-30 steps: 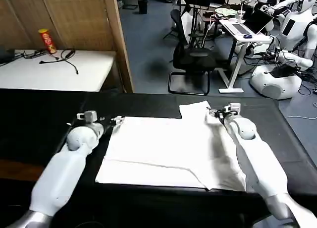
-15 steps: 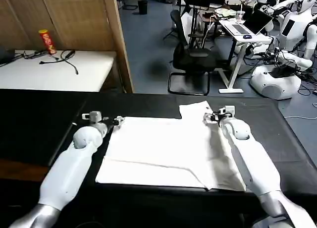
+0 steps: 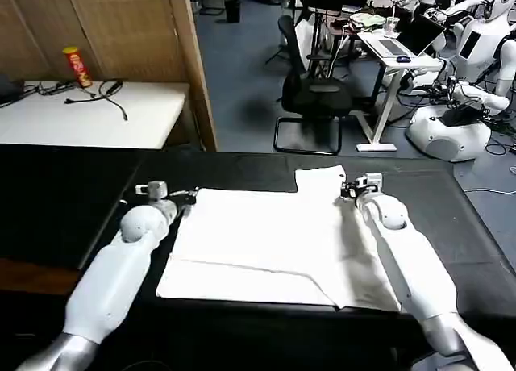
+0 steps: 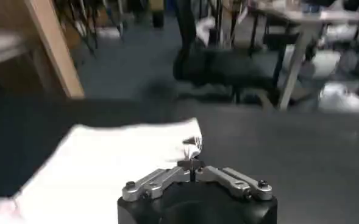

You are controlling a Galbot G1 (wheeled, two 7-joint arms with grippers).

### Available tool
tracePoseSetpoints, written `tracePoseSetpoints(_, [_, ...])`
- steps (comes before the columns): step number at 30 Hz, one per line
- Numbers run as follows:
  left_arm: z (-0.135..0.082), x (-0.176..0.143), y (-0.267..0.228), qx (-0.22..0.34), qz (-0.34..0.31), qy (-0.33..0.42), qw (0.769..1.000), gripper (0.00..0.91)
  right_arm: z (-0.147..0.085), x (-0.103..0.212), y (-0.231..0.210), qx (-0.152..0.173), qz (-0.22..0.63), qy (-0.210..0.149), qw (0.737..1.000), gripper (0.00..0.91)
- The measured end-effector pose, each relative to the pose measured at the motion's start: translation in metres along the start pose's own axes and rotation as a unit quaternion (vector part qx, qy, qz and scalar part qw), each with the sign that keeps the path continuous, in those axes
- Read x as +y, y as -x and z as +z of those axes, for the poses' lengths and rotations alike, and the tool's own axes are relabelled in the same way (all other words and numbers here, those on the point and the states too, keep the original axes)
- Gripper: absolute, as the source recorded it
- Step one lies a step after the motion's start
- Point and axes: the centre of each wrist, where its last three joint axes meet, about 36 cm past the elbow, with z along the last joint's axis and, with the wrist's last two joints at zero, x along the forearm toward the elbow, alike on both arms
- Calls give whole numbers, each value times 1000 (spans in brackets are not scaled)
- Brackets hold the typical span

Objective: Fold and organize the clothes.

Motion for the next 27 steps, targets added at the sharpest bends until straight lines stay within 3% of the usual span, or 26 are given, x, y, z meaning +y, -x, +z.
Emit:
tracePoseSetpoints(9, [-3,-2,-54,-29,14,14,999,0,6,-11,-79,-13,-17,-32,999,0])
tracePoseSetpoints(17, [28,-4,-121,-17,20,47,999,0,21,-8,-145,25,-4,-83,996,0])
tracePoseSetpoints(27, [52,-13,-175,2,20,88,996,0,35,7,-196,88,-19,-114,989,0])
